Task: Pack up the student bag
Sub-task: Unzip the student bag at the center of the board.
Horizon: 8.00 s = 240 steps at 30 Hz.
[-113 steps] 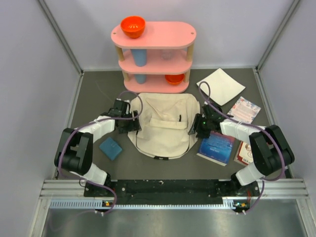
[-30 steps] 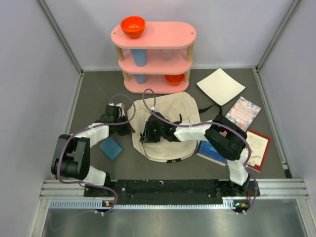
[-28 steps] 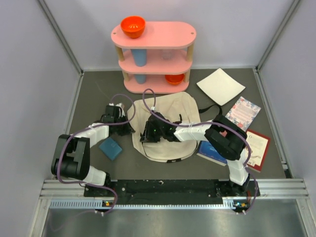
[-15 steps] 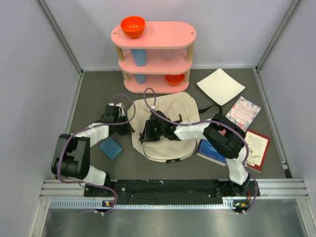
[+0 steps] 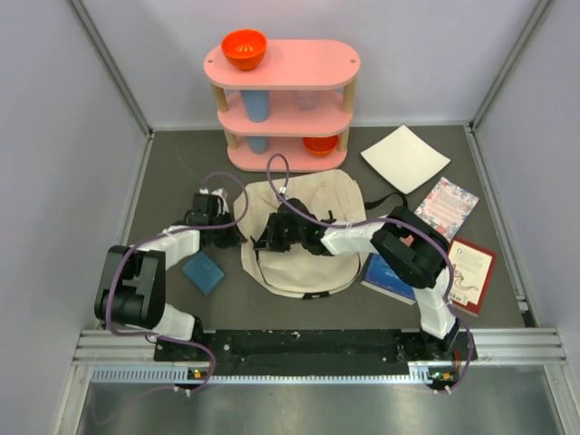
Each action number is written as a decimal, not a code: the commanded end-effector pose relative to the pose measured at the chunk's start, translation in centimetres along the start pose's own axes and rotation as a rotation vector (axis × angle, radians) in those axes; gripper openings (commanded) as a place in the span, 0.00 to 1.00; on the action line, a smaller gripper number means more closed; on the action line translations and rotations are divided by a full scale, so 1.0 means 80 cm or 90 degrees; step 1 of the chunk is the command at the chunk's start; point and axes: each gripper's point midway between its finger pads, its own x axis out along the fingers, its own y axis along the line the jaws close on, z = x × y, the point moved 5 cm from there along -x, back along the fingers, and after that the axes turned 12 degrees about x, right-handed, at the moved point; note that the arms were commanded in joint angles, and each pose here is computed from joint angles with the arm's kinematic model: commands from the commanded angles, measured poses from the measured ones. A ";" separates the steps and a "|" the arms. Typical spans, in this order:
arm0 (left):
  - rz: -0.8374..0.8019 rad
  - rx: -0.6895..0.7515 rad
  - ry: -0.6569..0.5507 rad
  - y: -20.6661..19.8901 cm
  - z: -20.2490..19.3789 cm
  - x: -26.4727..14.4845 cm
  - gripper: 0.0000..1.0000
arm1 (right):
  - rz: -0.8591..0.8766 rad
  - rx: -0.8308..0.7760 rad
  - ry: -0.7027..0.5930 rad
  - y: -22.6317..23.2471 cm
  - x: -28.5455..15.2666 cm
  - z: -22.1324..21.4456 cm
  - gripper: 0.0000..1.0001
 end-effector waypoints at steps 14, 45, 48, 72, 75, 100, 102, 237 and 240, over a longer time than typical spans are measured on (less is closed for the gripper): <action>-0.021 -0.001 0.043 -0.005 -0.016 0.002 0.00 | -0.006 -0.014 -0.021 -0.007 0.004 0.012 0.23; 0.048 -0.054 0.019 0.030 0.015 0.003 0.00 | 0.107 -0.159 0.054 0.032 -0.085 -0.049 0.00; 0.055 -0.061 0.009 0.034 0.021 0.002 0.00 | 0.078 -0.178 0.070 0.022 -0.089 -0.065 0.00; -0.008 -0.091 -0.006 0.036 0.022 0.001 0.00 | 0.071 -0.149 0.045 0.015 -0.111 -0.081 0.36; -0.010 -0.093 0.005 0.036 0.014 0.001 0.00 | 0.046 -0.187 0.026 0.034 -0.098 -0.064 0.48; -0.115 -0.087 -0.021 -0.005 -0.018 -0.036 0.80 | 0.022 0.156 0.034 -0.009 -0.044 -0.084 0.61; -0.124 -0.084 -0.024 -0.013 -0.019 -0.035 0.80 | 0.034 0.178 0.029 -0.010 -0.042 -0.084 0.58; -0.203 0.572 0.106 -0.197 -0.074 -0.077 0.28 | -0.022 -0.101 -0.202 -0.082 -0.217 -0.061 0.00; -0.196 0.569 0.108 -0.195 -0.074 -0.076 0.03 | -0.026 -0.098 -0.204 -0.083 -0.218 -0.061 0.00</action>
